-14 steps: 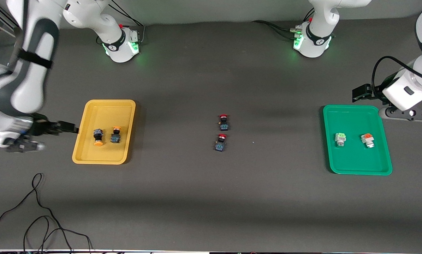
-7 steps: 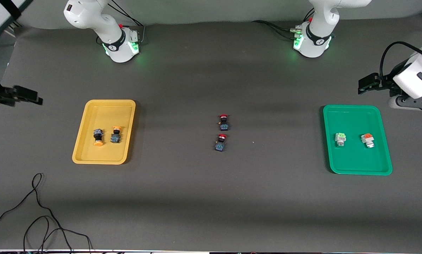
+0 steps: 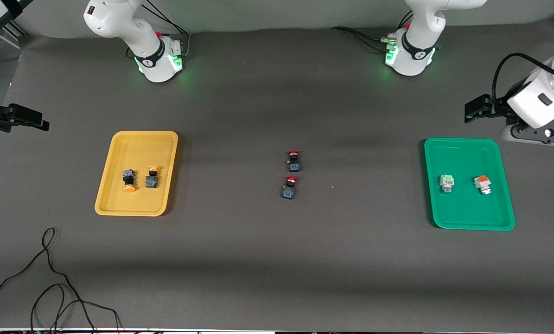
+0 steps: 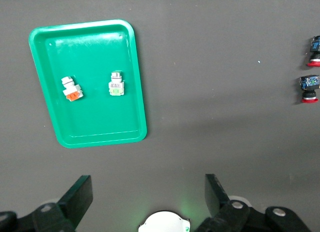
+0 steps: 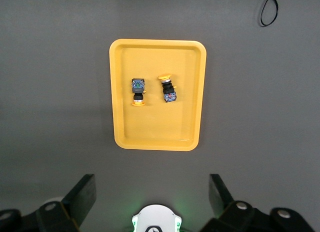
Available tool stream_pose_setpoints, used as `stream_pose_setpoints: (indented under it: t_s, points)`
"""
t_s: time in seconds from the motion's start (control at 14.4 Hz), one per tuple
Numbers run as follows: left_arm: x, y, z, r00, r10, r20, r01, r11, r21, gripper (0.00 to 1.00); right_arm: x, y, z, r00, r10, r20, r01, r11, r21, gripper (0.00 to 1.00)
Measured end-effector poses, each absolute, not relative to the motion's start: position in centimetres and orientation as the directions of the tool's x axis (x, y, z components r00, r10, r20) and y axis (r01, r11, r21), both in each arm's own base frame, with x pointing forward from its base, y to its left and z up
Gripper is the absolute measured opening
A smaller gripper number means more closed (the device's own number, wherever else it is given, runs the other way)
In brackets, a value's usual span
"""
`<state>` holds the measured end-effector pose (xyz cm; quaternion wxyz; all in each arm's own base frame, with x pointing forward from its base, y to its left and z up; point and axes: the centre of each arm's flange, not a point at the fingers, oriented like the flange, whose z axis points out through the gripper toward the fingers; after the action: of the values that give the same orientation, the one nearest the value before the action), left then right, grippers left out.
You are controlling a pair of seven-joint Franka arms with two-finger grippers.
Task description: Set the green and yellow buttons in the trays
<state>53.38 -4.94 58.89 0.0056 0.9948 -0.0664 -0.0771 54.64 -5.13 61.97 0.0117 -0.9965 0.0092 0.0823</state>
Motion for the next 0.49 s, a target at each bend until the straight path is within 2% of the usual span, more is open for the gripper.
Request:
stream_pose_setpoints:
  t_s: [0.49]
  points:
    - [53.41,-4.6,58.9,0.98,-0.127,-0.153,-0.125,-0.992,0.021,1.0,54.89,-4.99,61.51,0.985,-0.014,-0.173,-0.019,-1.0,-0.023,1.0]
